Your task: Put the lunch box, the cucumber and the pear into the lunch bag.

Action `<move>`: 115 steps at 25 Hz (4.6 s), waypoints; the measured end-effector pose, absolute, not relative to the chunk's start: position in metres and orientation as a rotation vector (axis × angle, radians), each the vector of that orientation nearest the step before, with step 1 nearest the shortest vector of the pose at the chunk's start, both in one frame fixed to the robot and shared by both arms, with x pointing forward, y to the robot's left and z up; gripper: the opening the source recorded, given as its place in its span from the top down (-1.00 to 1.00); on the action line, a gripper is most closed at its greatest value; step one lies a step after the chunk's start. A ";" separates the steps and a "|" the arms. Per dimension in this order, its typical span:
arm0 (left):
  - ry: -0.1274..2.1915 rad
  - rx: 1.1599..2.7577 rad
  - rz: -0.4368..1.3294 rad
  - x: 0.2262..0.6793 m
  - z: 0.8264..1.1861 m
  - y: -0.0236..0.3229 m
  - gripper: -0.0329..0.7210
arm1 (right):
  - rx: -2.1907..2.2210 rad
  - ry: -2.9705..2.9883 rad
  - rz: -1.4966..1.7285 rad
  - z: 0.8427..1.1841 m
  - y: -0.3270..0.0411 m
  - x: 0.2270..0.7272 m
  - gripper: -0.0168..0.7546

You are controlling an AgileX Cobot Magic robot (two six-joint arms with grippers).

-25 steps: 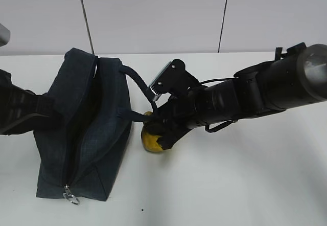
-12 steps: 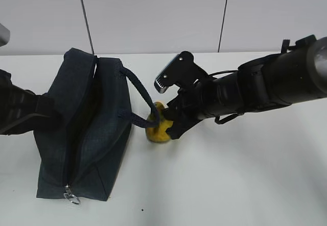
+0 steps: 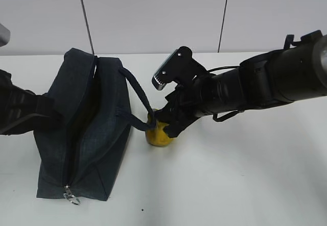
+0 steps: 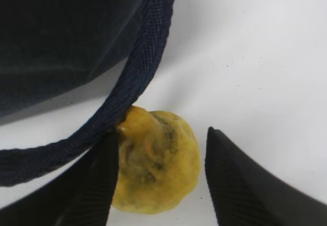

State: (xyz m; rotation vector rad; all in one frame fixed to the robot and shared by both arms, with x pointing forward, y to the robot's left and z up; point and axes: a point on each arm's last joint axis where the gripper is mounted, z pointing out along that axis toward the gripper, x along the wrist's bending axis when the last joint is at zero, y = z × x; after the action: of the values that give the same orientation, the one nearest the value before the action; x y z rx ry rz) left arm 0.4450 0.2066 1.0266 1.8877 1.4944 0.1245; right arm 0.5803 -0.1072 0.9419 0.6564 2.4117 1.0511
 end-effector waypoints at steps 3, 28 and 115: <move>1.494 1.888 0.124 0.445 1.027 0.207 0.96 | 0.649 2.419 1.044 0.940 -0.108 0.579 -0.33; 1.494 1.890 0.123 0.445 1.026 0.207 0.96 | 0.629 2.465 1.108 0.918 -0.095 0.592 -0.38; 1.490 1.904 0.126 0.444 1.026 0.207 0.96 | 0.507 2.364 1.805 1.016 -0.035 0.585 0.23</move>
State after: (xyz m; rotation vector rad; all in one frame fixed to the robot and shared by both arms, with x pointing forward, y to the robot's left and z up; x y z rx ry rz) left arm 0.4445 0.2070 1.0260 1.9038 1.4901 0.1265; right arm 0.5846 -0.0354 1.0160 0.5071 2.3640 1.8048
